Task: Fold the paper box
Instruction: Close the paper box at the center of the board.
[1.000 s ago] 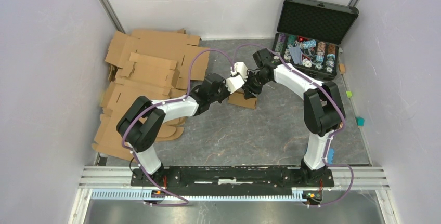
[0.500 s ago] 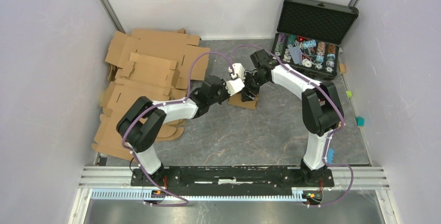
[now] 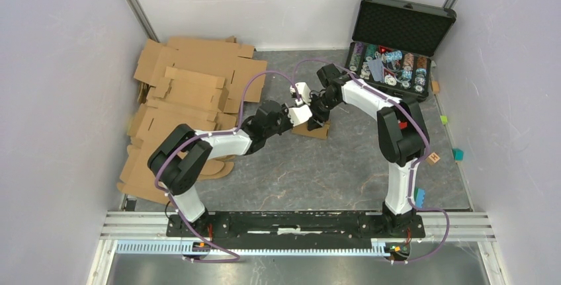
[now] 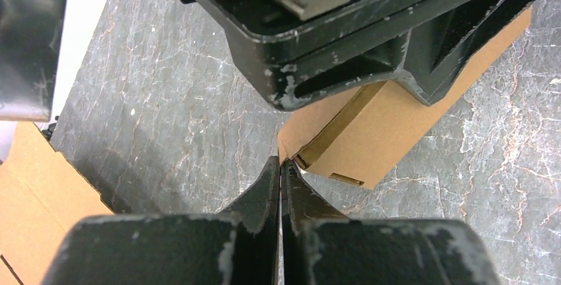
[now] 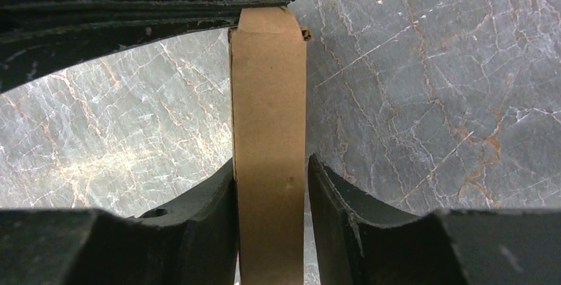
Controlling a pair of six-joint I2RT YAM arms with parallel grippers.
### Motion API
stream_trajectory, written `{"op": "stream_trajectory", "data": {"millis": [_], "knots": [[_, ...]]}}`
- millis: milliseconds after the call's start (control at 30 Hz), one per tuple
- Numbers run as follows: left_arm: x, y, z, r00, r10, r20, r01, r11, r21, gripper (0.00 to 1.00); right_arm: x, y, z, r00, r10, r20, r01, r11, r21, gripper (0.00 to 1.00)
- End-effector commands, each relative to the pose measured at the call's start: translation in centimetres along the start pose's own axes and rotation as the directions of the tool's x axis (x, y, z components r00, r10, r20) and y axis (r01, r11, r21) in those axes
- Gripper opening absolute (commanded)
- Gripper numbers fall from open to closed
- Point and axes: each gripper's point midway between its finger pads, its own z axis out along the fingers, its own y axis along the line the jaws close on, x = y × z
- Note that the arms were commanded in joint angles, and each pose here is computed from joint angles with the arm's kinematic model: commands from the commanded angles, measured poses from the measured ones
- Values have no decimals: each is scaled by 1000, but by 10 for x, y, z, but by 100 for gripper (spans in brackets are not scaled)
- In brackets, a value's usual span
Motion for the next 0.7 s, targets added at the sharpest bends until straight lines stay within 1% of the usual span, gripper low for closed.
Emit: {"op": "stream_trajectory", "data": {"millis": [0,67,133,333,400,533,667], "knots": [[-26,18,-8,996,56,68,-52,996,-66,2,-9,-1,-9,1000,-13,20,13,1000,3,46],[-23,22,-10,997,62,54,-57,994,-89,2,-9,0,-12,1000,-12,23,12,1000,11,48],[-23,24,-11,997,67,48,-62,993,-97,2,-7,-1,-14,1000,-8,21,8,1000,21,52],[-22,24,-13,995,86,43,-81,992,-101,2,-5,1,-19,1000,-3,23,3,1000,19,57],[-21,24,-12,995,92,39,-88,991,-103,2,-4,3,-20,1000,-5,22,4,1000,17,56],[-21,23,-13,995,93,40,-88,990,-106,2,-5,5,-21,1000,-5,31,5,1000,4,51],[-17,28,-14,996,80,25,-76,987,-141,2,-5,6,-21,999,0,35,0,1000,-3,51]]}}
